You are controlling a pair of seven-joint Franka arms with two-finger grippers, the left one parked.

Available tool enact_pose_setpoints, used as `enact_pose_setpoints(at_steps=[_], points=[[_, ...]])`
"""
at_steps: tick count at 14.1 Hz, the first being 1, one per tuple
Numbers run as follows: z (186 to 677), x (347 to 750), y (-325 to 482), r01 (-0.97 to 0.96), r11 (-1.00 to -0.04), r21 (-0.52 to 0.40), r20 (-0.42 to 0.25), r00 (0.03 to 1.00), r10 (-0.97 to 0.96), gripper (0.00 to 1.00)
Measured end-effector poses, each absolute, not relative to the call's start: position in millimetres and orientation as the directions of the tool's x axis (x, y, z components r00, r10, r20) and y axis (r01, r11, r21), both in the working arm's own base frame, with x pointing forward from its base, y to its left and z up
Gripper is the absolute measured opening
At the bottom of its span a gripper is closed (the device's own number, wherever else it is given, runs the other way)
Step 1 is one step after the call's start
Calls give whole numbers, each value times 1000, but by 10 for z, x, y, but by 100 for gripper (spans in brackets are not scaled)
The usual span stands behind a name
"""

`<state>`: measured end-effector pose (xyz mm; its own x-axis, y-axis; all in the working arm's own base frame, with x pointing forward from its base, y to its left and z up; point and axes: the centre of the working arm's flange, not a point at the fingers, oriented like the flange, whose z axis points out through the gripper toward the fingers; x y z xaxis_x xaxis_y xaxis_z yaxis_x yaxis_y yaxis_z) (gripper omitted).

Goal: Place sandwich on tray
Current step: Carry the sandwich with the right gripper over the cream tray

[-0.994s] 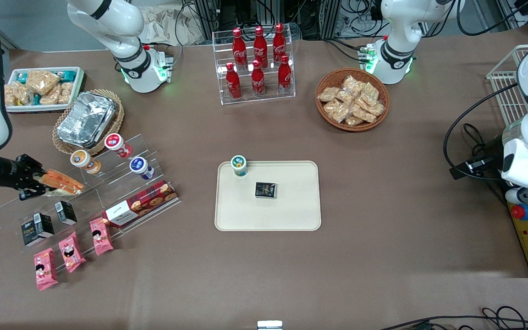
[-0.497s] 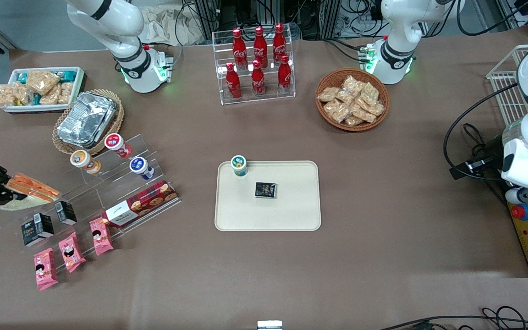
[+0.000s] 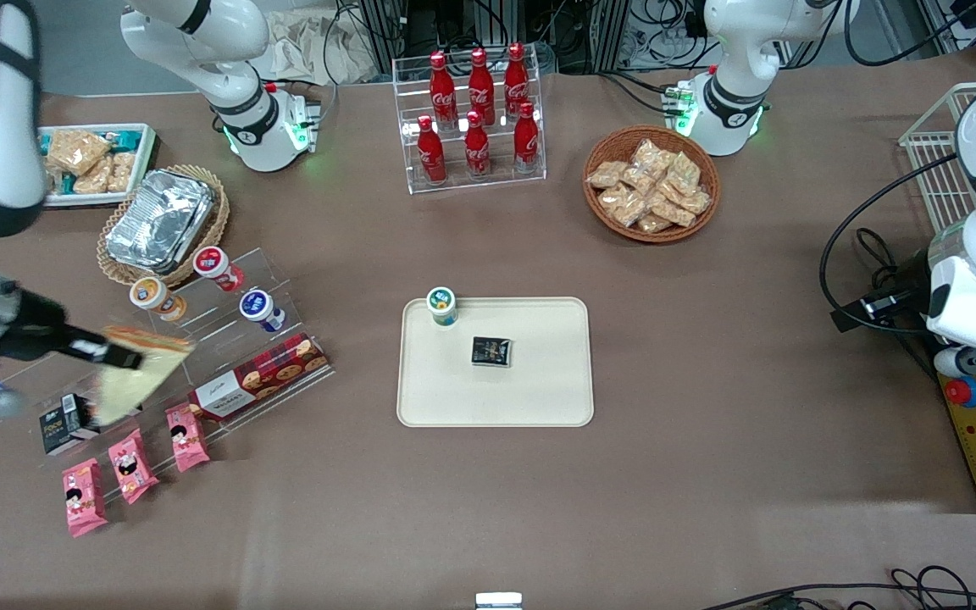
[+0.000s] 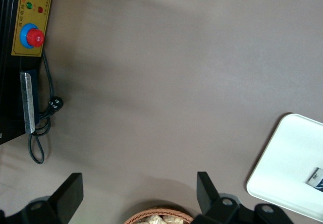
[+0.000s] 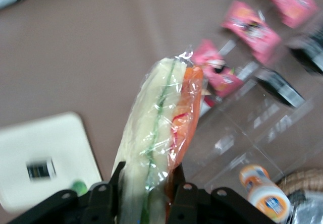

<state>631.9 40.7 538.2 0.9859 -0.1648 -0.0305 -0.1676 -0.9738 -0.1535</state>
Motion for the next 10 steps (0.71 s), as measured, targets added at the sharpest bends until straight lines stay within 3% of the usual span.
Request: enact_pose_setpoints(at_steps=[2,4,7,10], points=[[5398,6310,952,77,-987,-143,32,997,73,43],[5372,6261,1431,270,-960,-77,64,962,265,43],[5203,6159,2183,503,-863,47,69,860,505,43],[4815,6087,2867,667,-741,78,66,738,672,43]])
